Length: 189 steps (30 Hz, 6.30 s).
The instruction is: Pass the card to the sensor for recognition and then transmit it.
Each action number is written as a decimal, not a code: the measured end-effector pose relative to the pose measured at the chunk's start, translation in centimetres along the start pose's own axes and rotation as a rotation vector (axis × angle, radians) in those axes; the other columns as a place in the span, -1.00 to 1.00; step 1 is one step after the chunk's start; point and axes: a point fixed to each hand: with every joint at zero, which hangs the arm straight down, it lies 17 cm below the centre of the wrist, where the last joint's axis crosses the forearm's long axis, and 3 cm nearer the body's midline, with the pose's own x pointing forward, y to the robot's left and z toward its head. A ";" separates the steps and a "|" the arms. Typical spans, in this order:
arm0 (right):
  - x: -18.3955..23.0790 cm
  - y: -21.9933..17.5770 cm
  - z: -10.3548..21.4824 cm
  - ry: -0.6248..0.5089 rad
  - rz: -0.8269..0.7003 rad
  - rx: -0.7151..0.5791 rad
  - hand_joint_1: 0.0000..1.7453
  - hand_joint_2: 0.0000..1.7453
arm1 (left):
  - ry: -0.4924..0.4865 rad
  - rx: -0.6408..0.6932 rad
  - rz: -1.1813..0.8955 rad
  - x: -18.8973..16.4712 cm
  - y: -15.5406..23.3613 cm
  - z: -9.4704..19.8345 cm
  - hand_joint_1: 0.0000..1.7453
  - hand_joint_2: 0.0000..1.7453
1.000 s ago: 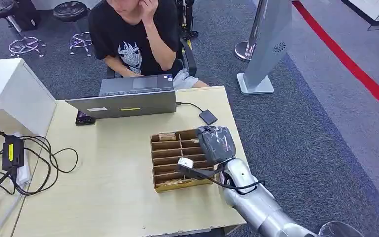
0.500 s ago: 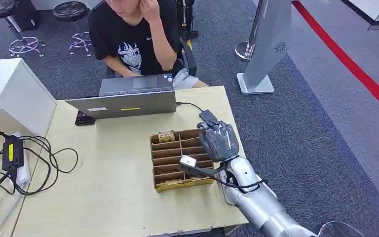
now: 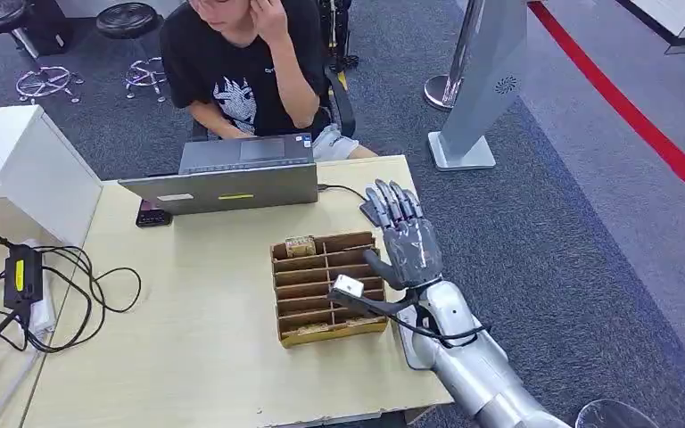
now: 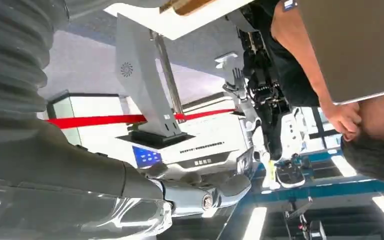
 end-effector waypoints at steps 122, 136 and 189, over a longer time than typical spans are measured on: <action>1.5 -18.2 -5.6 -0.080 -0.027 -0.487 1.00 1.00 | -0.003 0.004 -0.025 0.1 0.1 0.0 -1.00 1.00; 2.2 -16.0 -5.4 -0.096 -0.053 -0.434 1.00 1.00 | -0.003 0.001 -0.027 0.1 0.0 0.0 -1.00 1.00; 2.2 -7.0 -1.1 -0.161 -0.012 -0.141 -1.00 1.00 | -0.002 -0.004 0.016 0.0 -0.1 0.0 -1.00 1.00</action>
